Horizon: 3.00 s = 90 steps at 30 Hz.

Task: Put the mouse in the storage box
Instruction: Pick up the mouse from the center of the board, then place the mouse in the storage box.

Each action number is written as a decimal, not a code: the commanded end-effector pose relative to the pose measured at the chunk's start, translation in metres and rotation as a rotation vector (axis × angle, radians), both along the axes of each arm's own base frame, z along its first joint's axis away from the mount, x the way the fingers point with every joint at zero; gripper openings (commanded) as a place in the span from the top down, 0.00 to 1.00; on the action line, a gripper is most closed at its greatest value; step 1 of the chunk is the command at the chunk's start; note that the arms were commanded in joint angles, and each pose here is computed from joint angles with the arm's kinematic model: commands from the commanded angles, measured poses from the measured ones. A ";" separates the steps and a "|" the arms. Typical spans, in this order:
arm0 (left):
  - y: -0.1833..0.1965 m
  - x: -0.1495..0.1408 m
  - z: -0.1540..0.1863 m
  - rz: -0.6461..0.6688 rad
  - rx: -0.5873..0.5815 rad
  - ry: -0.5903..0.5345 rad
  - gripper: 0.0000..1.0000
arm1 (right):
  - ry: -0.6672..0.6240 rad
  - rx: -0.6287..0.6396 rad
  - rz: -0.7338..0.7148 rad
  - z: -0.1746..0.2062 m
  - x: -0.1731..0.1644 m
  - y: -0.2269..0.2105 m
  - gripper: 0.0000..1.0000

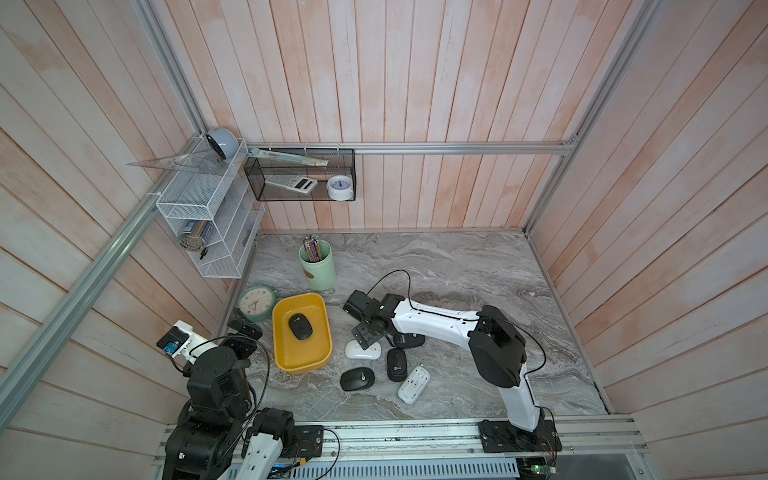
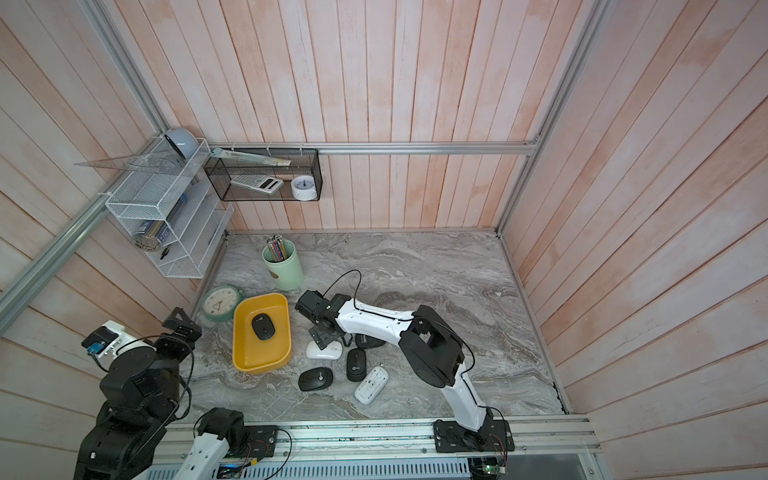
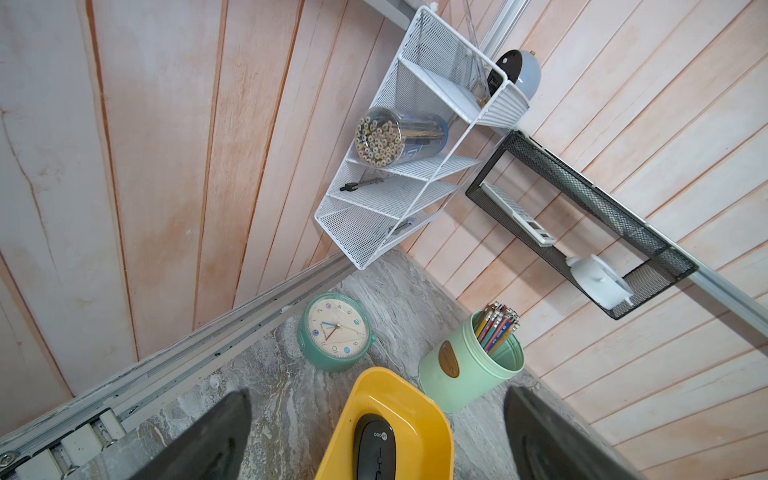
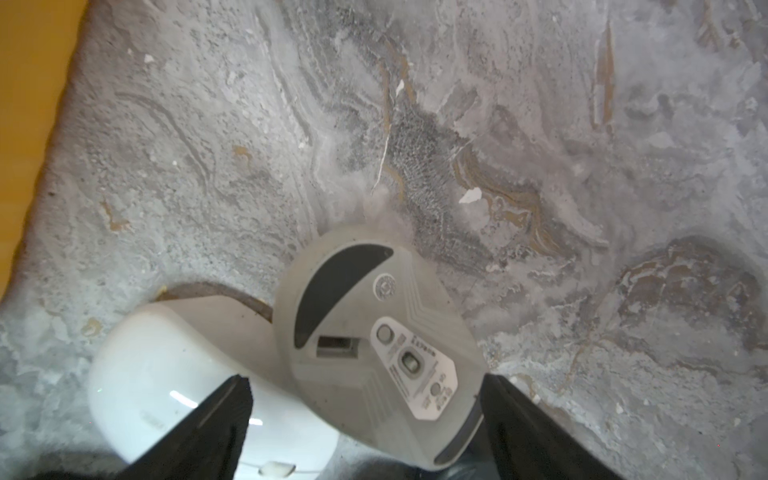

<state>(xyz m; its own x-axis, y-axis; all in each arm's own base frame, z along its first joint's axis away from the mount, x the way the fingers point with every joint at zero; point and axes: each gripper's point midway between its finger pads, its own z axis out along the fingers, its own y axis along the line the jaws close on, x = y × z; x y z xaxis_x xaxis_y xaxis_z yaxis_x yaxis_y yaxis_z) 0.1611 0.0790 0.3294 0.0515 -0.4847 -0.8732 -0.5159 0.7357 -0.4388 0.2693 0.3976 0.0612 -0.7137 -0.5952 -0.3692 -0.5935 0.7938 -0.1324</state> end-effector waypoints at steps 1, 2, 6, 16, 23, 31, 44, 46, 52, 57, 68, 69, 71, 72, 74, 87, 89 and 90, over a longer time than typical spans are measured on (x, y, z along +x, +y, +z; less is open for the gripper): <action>0.004 -0.004 0.004 0.017 0.028 0.009 0.00 | 0.028 -0.116 -0.010 -0.016 -0.002 -0.014 0.10; 0.004 -0.004 0.004 0.017 0.028 0.008 0.00 | 0.032 -0.129 -0.012 -0.019 -0.002 -0.014 0.12; 0.004 -0.004 0.003 0.016 0.027 0.006 0.00 | 0.048 -0.157 -0.019 -0.032 -0.003 -0.017 0.19; 0.003 -0.001 0.002 0.014 0.027 0.015 0.00 | 0.037 -0.195 -0.027 -0.040 0.001 -0.020 0.54; 0.003 -0.001 0.001 0.014 0.023 0.016 0.00 | 0.000 -0.153 -0.027 -0.020 0.005 -0.016 0.76; 0.004 -0.003 0.001 0.021 0.023 0.012 0.00 | -0.044 -0.067 -0.040 0.011 0.010 -0.007 0.85; 0.013 -0.019 0.006 0.072 0.022 -0.030 0.00 | -0.132 0.375 -0.069 0.102 0.018 0.044 0.89; 0.017 -0.026 0.007 0.096 0.017 -0.043 0.00 | -0.131 0.478 -0.055 0.118 0.013 0.060 0.89; 0.030 -0.055 0.010 0.161 -0.003 -0.136 0.00 | -0.083 0.669 0.041 0.143 -0.010 0.112 0.89; 0.034 -0.062 0.011 0.189 -0.008 -0.155 0.00 | 0.036 0.815 0.133 0.145 -0.036 0.164 0.89; 0.034 -0.062 0.011 0.193 -0.006 -0.152 0.00 | 0.225 0.796 0.274 0.098 -0.075 0.228 0.93; 0.034 -0.062 0.011 0.193 -0.006 -0.151 0.00 | 0.246 0.796 0.288 0.095 -0.079 0.232 0.93; 0.034 -0.061 0.010 0.191 -0.006 -0.149 0.00 | 0.284 0.787 0.306 0.087 -0.085 0.237 0.93; 0.034 -0.060 0.010 0.189 -0.006 -0.148 0.00 | 0.302 0.779 0.308 0.082 -0.087 0.240 0.93; 0.034 -0.059 0.010 0.190 -0.005 -0.144 0.00 | 0.335 0.776 0.310 0.073 -0.091 0.243 0.94; 0.033 -0.057 0.010 0.188 -0.003 -0.137 0.00 | 0.400 0.727 0.271 0.029 -0.096 0.246 0.93; 0.034 -0.058 0.010 0.190 -0.002 -0.136 0.00 | 0.407 0.711 0.259 0.021 -0.096 0.245 0.93; 0.033 -0.058 0.010 0.189 -0.003 -0.137 0.00 | 0.409 0.704 0.253 0.018 -0.095 0.244 0.92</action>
<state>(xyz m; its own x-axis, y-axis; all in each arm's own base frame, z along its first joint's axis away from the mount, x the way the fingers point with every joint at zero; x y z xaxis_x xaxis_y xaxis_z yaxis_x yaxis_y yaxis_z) 0.1021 0.1109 0.3415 0.2704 -0.4660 -0.8425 -0.5593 0.6362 -0.5314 0.1777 0.6388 0.0901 -0.7352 -0.4738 -0.4847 -0.6743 0.4382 0.5944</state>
